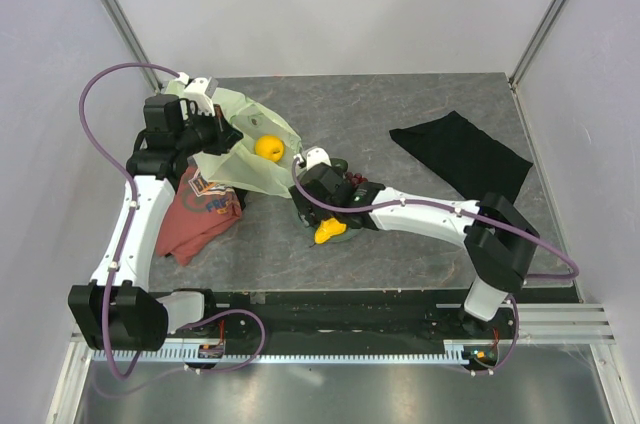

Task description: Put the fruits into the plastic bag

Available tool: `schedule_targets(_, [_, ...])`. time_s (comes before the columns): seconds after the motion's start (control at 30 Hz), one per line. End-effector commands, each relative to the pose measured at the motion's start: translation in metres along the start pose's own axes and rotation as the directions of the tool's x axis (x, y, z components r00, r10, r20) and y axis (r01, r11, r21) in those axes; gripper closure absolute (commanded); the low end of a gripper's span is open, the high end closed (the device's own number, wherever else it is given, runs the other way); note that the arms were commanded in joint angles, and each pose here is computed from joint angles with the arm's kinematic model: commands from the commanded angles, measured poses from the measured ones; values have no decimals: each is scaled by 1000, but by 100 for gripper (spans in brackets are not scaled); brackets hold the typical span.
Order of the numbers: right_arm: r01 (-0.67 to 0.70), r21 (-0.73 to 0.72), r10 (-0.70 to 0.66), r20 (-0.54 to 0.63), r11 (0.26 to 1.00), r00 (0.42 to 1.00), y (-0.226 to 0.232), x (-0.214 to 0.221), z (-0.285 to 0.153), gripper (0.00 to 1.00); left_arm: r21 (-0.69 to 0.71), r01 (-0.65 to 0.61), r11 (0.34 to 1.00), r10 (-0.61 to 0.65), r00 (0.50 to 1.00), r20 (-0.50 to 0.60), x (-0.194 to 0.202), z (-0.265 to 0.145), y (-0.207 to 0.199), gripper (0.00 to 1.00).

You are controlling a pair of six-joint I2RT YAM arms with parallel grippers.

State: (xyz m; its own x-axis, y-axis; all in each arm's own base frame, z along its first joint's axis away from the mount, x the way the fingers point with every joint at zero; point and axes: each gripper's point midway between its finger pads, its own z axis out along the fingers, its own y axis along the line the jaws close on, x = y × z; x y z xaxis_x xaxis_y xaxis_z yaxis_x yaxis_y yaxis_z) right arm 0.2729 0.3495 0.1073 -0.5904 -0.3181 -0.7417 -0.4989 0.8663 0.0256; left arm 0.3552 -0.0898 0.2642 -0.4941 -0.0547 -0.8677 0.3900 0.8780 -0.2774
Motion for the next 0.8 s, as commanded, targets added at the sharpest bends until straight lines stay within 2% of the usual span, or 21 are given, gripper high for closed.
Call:
schedule_targets(0.0, [-22,17,22,20,1000,1000,3,-15,4,11,9,9,1000,-9,1000,28,-8,1,0,98])
schedule_targets(0.2, [-8,-19,8,-2,1000,1000,14,-14,17,16,7,8,1000,-8,1000,27,-7,2,0,98])
schedule_targets(0.77, [12,-14,-13,-57,1000,998,20,5,42,20,8,12,1000,-12,1000,22,-6,3,1,99])
